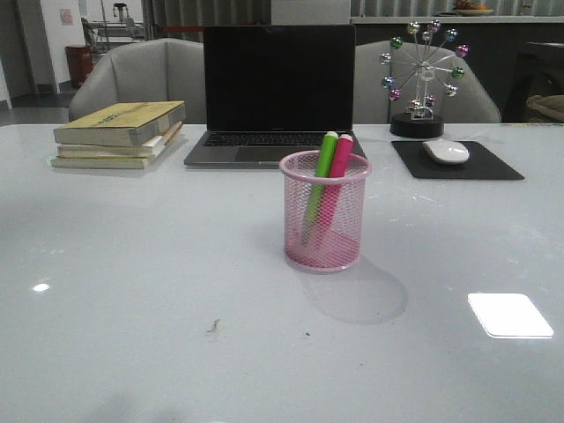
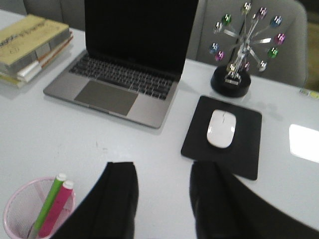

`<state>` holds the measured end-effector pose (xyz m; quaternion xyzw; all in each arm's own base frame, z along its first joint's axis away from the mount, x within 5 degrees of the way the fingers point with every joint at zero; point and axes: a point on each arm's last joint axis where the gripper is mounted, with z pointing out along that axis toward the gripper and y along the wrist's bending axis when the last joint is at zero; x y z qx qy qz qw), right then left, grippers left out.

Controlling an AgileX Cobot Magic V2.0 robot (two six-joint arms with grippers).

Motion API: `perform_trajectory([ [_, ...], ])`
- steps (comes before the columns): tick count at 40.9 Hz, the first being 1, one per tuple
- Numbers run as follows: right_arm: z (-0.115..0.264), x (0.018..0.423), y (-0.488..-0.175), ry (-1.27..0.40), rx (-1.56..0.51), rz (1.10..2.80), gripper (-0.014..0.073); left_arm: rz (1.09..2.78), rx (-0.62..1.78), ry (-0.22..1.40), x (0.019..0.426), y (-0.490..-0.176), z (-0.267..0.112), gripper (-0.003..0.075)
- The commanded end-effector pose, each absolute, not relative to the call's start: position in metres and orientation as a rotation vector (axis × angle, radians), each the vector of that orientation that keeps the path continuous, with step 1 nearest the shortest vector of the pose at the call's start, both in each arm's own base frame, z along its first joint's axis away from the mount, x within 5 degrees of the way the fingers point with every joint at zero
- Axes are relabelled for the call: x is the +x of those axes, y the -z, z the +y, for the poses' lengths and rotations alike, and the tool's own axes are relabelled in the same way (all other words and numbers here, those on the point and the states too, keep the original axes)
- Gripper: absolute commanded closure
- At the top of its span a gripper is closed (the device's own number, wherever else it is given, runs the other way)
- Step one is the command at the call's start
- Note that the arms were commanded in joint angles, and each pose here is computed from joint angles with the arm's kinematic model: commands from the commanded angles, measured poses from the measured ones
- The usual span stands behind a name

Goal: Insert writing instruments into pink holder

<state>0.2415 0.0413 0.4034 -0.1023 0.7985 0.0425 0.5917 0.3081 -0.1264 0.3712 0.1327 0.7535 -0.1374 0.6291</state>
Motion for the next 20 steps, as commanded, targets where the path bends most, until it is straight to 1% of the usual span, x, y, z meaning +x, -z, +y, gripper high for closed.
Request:
perform_trajectory([
  [1, 0.034, 0.212, -0.433, -0.066, -0.211, 1.633, 0.0214, 1.581, 0.212, 0.284, 0.283, -0.406, -0.093, 0.0453],
  [6, 0.028, 0.181, -0.429, -0.061, -0.19, 1.529, 0.0214, 1.562, 0.17, 0.211, 0.252, -0.397, -0.063, 0.0453],
  [11, 0.023, 0.151, -0.416, -0.058, -0.179, 1.473, 0.0214, 1.504, 0.176, 0.156, 0.216, -0.381, -0.046, 0.0454],
  [13, 0.021, 0.138, -0.41, -0.058, -0.177, 1.458, 0.0214, 1.476, 0.169, 0.145, 0.2, -0.373, -0.041, 0.0454],
  [20, 0.015, 0.093, -0.384, -0.056, -0.176, 1.41, 0.0214, 1.456, 0.144, 0.122, 0.147, -0.337, -0.025, 0.0454],
])
